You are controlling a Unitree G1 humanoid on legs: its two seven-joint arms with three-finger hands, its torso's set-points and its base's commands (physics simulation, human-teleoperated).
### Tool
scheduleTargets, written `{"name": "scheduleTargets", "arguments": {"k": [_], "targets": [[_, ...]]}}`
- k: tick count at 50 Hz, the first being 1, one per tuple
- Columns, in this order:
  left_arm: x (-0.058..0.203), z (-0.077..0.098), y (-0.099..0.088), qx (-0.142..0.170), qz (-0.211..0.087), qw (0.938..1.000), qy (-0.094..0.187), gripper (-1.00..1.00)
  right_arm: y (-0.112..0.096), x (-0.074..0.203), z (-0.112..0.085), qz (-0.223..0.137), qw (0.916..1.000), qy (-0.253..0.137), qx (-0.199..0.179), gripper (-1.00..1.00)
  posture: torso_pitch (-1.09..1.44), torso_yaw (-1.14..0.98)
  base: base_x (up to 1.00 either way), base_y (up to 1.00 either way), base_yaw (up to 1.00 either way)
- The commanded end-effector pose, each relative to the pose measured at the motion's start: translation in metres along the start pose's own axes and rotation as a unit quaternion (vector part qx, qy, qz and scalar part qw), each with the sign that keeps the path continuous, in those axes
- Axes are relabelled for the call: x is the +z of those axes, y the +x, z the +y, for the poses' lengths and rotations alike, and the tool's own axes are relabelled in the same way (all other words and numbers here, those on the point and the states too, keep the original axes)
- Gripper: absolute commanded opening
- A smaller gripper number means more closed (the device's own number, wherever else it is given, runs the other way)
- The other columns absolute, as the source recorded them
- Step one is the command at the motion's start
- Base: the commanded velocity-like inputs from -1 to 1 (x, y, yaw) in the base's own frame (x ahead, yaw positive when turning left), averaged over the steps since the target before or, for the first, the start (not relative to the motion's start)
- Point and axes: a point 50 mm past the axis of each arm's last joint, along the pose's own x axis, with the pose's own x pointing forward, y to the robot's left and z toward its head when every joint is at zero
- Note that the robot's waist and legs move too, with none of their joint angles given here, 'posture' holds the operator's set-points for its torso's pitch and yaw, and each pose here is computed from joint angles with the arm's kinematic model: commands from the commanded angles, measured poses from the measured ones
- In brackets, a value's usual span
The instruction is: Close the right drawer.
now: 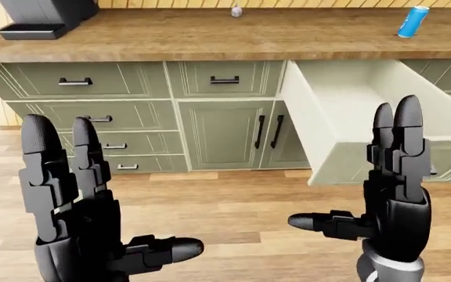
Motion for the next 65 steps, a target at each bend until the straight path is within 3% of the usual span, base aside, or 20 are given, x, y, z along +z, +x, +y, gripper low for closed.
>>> {"name": "scheduleTargets", "arguments": {"k": [1, 8, 65], "targets": [[0.008, 0.000, 0.003, -0.001, -0.026, 0.9997, -0.001, 1.00, 0.004, 0.011, -0.007, -0.031, 0.9994, 0.007, -0.016, 1.00, 0.00, 0.00, 0.00, 0.00, 0.00], [0.005, 0.000, 0.002, -0.001, -0.024, 0.9997, 0.000, 1.00, -0.001, 0.022, -0.001, -0.049, 0.9986, 0.021, 0.003, 1.00, 0.00, 0.00, 0.00, 0.00, -0.02], [0.004, -0.001, 0.000, -0.004, -0.024, 0.9997, -0.005, 1.00, -0.009, 0.021, 0.005, -0.043, 0.9988, 0.022, 0.009, 1.00, 0.00, 0.00, 0.00, 0.00, -0.28]]}}
